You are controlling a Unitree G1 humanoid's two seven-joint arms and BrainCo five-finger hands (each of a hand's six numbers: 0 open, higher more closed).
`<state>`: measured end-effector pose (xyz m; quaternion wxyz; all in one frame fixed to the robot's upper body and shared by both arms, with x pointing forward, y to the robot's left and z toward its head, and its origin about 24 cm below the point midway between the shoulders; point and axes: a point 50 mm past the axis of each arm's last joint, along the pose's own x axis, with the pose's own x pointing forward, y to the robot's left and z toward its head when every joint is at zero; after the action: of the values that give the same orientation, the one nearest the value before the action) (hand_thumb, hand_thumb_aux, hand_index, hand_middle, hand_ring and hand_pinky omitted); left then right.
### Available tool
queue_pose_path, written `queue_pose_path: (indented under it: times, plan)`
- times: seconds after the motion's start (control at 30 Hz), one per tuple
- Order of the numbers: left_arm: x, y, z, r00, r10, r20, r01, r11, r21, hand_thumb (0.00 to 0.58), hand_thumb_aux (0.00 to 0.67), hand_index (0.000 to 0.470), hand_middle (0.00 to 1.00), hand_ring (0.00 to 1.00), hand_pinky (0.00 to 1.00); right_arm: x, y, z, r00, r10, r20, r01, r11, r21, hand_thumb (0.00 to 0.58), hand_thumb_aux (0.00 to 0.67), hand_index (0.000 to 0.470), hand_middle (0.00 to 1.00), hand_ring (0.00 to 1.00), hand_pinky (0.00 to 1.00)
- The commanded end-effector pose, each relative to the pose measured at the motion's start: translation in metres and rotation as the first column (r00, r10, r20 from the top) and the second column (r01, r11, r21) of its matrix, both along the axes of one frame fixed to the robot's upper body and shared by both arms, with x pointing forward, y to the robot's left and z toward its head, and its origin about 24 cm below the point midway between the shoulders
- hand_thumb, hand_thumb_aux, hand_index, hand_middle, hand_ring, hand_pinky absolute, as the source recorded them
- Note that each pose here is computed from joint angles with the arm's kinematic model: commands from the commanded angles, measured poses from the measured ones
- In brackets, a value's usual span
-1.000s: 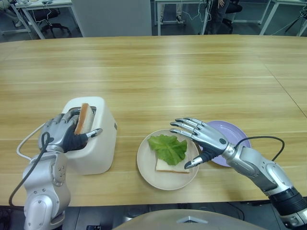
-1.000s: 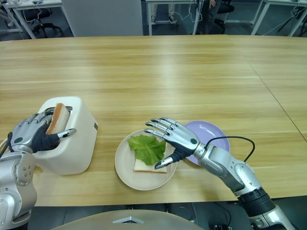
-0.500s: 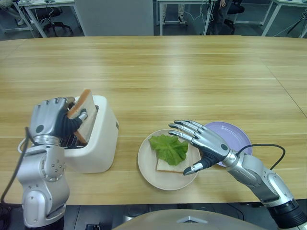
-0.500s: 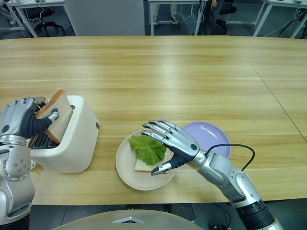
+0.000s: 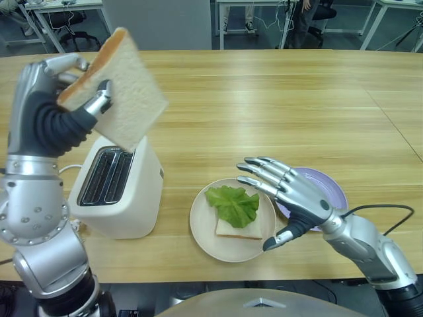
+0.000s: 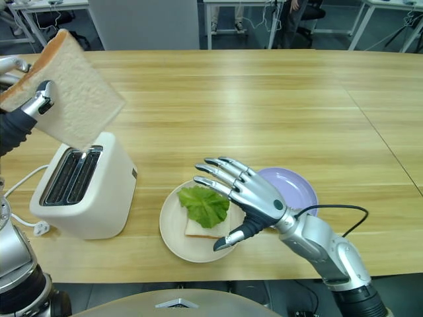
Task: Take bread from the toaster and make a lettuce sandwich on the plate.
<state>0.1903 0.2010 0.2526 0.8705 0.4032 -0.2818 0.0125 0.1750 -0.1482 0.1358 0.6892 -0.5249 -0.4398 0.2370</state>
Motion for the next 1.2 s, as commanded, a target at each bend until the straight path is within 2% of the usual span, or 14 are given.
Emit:
queue_pose_path:
  times: [0.03, 0.1, 0.23, 0.33, 0.47, 0.7, 0.93, 1.2]
  plan:
    - [0.019, -0.033, -0.036, 0.928, -0.259, -0.268, 0.252, 0.966, -0.061, 0.58, 0.67, 0.46, 1.0, 1.0, 1.0, -0.01, -0.013, 0.017, 0.995, 0.027, 0.1, -0.022, 0.999, -0.05, 0.0, 0.0, 0.0, 0.0, 0.0, 0.0]
    - [0.027, -0.043, -0.055, 0.872, -0.321, -0.369, 0.317, 0.946, -0.073, 0.58, 0.67, 0.46, 1.0, 1.0, 1.0, -0.016, -0.011, 0.017, 0.994, 0.077, 0.081, -0.069, 0.994, -0.09, 0.0, 0.0, 0.0, 0.0, 0.0, 0.0]
    - [0.038, -0.069, -0.101, 0.705, -0.444, -0.553, 0.452, 0.882, -0.132, 0.58, 0.67, 0.46, 1.0, 1.0, 1.0, -0.027, -0.005, 0.004, 0.986, 0.163, -0.032, -0.166, 0.968, -0.187, 0.0, 0.0, 0.0, 0.0, 0.0, 0.0]
    - [0.045, -0.083, -0.128, 0.61, -0.477, -0.632, 0.507, 0.848, -0.151, 0.58, 0.67, 0.46, 1.0, 1.0, 1.0, -0.029, 0.0, -0.008, 0.974, 0.178, -0.14, -0.207, 0.952, -0.225, 0.0, 0.0, 0.0, 0.0, 0.0, 0.0]
    - [0.053, -0.098, -0.159, 0.524, -0.475, -0.707, 0.555, 0.82, -0.14, 0.58, 0.67, 0.46, 1.0, 1.0, 1.0, -0.032, 0.007, -0.036, 0.937, 0.151, -0.315, -0.254, 0.913, -0.32, 0.0, 0.0, 0.0, 0.0, 0.0, 0.0]
    - [0.069, -0.11, -0.197, 0.446, -0.455, -0.771, 0.577, 0.804, -0.142, 0.58, 0.67, 0.46, 1.0, 1.0, 1.0, -0.034, 0.019, -0.062, 0.881, 0.081, -0.466, -0.289, 0.872, -0.396, 0.0, 0.0, 0.0, 0.0, 0.0, 0.0]
    - [0.072, -0.109, -0.217, 0.44, -0.393, -0.808, 0.576, 0.813, -0.081, 0.58, 0.67, 0.46, 1.0, 1.0, 1.0, -0.026, 0.025, -0.077, 0.844, -0.019, -0.536, -0.274, 0.843, -0.462, 0.0, 0.0, 0.0, 0.0, 0.0, 0.0]
    - [0.073, -0.107, -0.235, 0.455, -0.3, -0.839, 0.588, 0.809, 0.03, 0.58, 0.67, 0.46, 1.0, 1.0, 1.0, -0.007, 0.038, -0.084, 0.772, -0.084, -0.63, -0.226, 0.89, -0.396, 0.0, 0.0, 0.0, 0.0, 0.0, 0.0]
